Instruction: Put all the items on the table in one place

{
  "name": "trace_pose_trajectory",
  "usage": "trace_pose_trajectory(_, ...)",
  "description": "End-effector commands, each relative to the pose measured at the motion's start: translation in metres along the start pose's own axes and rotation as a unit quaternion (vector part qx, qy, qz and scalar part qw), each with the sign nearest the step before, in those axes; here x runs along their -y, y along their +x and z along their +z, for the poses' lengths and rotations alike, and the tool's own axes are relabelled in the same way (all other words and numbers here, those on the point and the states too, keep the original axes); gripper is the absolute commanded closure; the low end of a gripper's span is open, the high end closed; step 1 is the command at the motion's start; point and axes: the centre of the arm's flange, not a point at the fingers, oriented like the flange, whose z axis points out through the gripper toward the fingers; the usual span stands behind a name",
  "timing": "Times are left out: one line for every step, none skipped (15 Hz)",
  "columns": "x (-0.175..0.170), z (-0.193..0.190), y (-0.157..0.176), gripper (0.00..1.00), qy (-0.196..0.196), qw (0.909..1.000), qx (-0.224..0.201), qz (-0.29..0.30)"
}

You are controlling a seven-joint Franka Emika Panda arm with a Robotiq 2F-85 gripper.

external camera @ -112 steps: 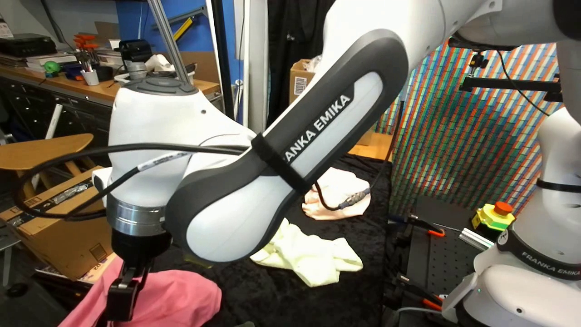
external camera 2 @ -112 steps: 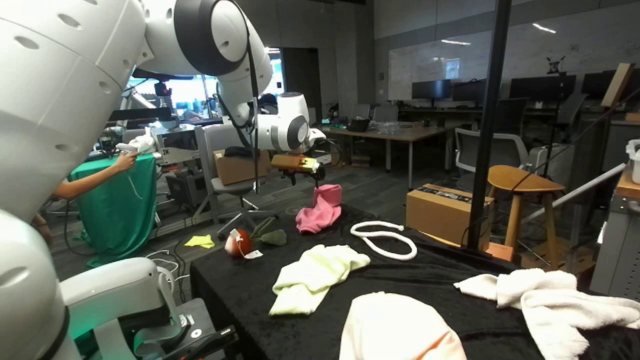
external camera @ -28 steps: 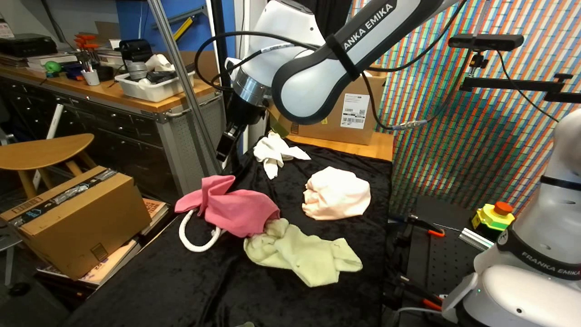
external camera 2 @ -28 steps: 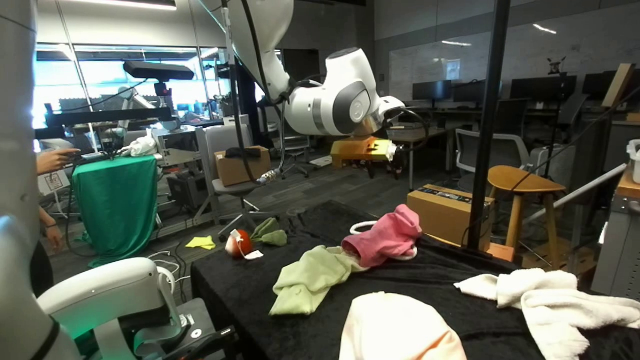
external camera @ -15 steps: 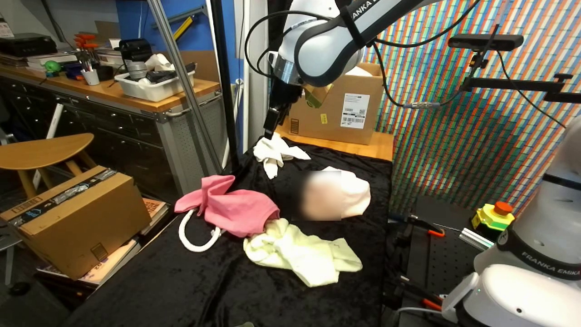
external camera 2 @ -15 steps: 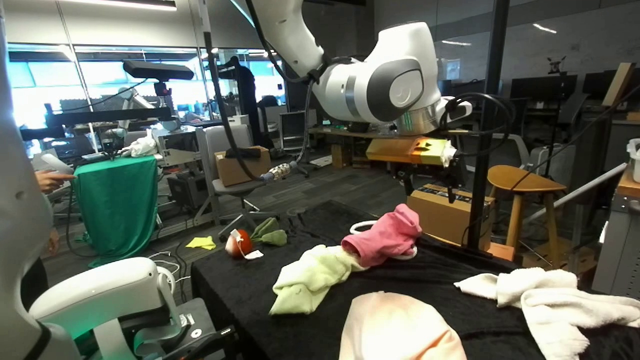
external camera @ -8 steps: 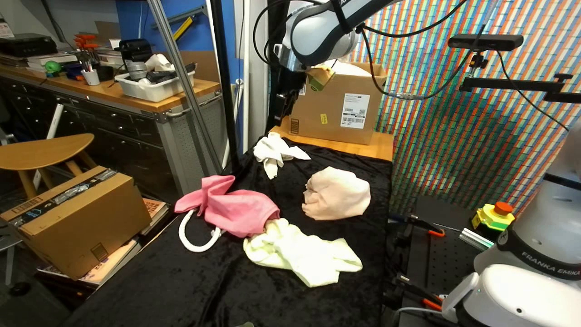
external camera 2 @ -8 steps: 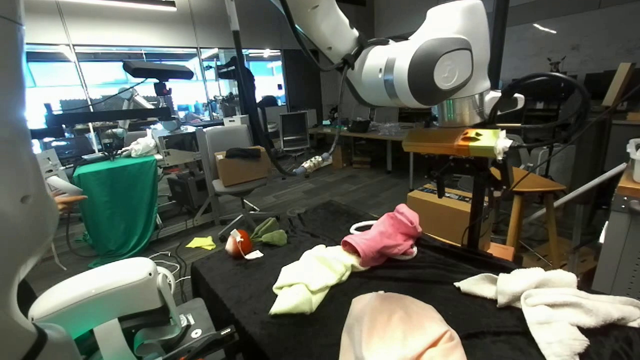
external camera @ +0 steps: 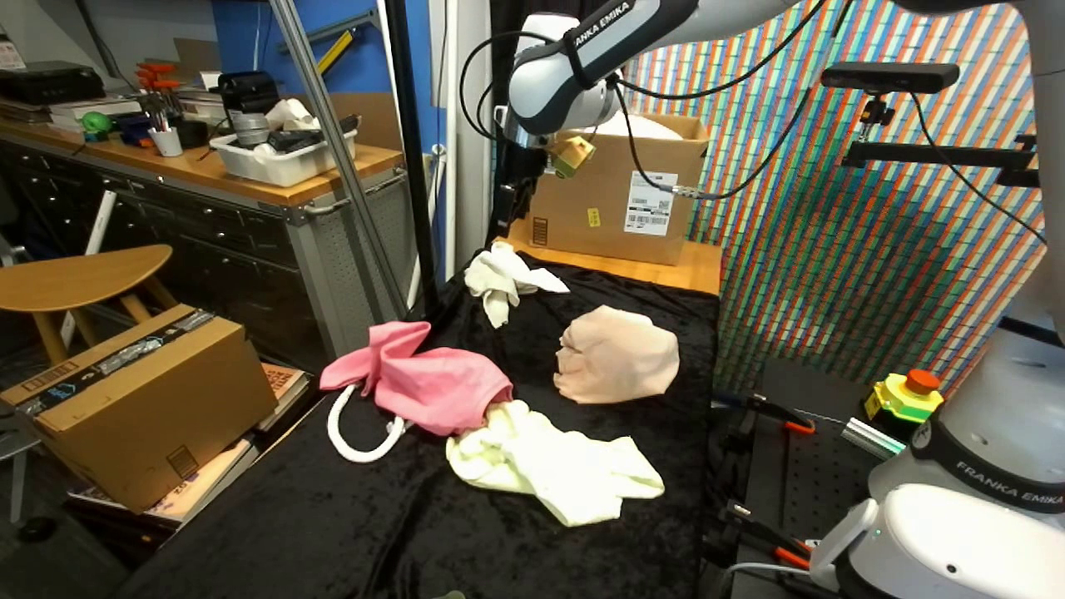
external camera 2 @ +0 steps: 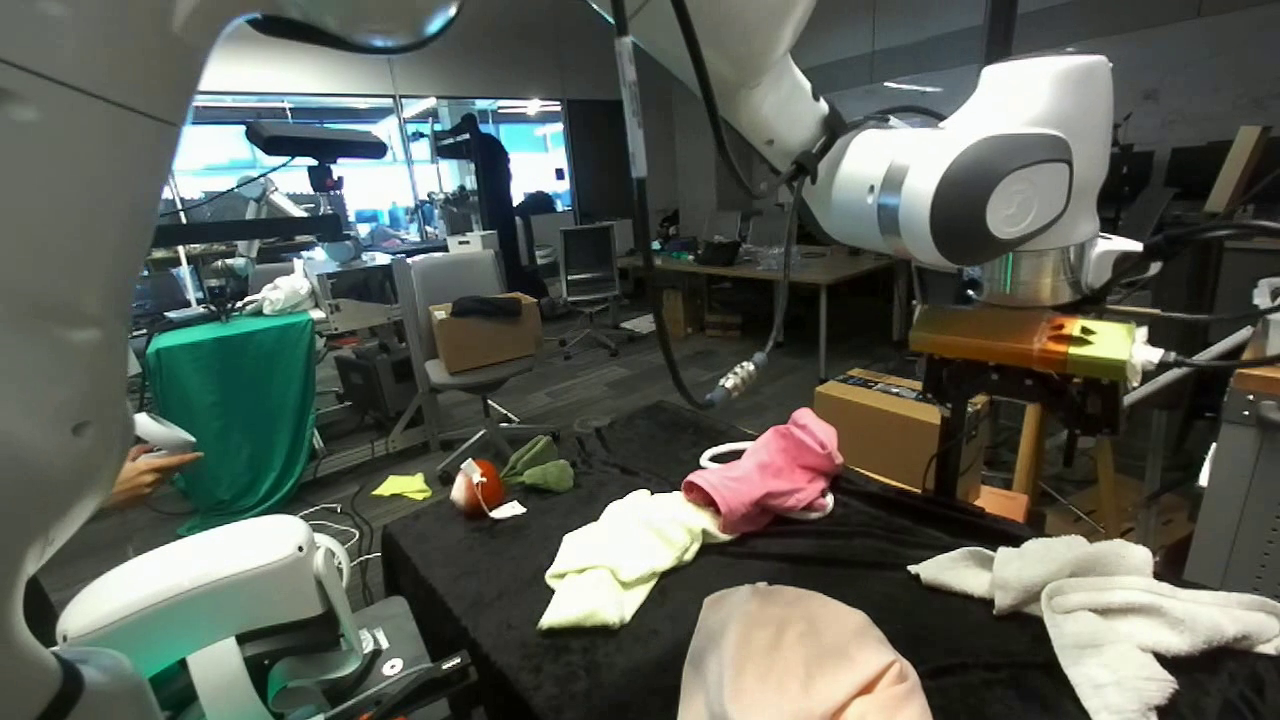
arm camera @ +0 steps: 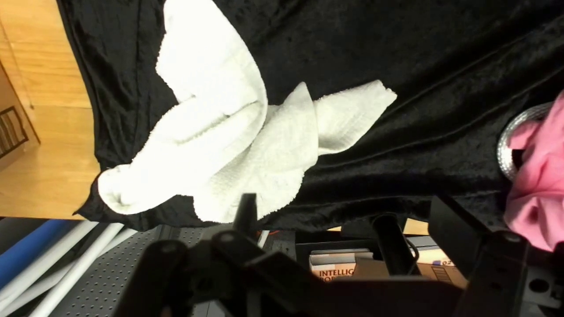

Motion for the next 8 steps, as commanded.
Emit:
trace_pose_trajectory(-0.029,0.032,0.038,0.0,0.013,0.9999,0.003,0.005)
trace_pose_trajectory(-0.034,0.039,0.041,0.0,0.014,0.9999,0.004,0.009)
trace_pose_trajectory(-0.038,0.049,0.044,0.0,0.016,0.9998,0.005,0.011)
trace_pose_trajectory(-0.042,0.058,0.047,0.0,0.014,0.9998,0.003,0.015)
trace_pose_trajectory(-0.047,0.066,0.05,0.0,0.015,0.9997,0.001,0.02)
trace_pose_trajectory(-0.052,0.075,0.052,0.0,0.015,0.9996,-0.002,0.023)
trace_pose_trajectory(-0.056,0.083,0.055,0.0,0.016,0.9995,-0.002,0.028)
trace_pose_trajectory(-0.061,0.09,0.057,0.0,0.017,0.9994,-0.005,0.03)
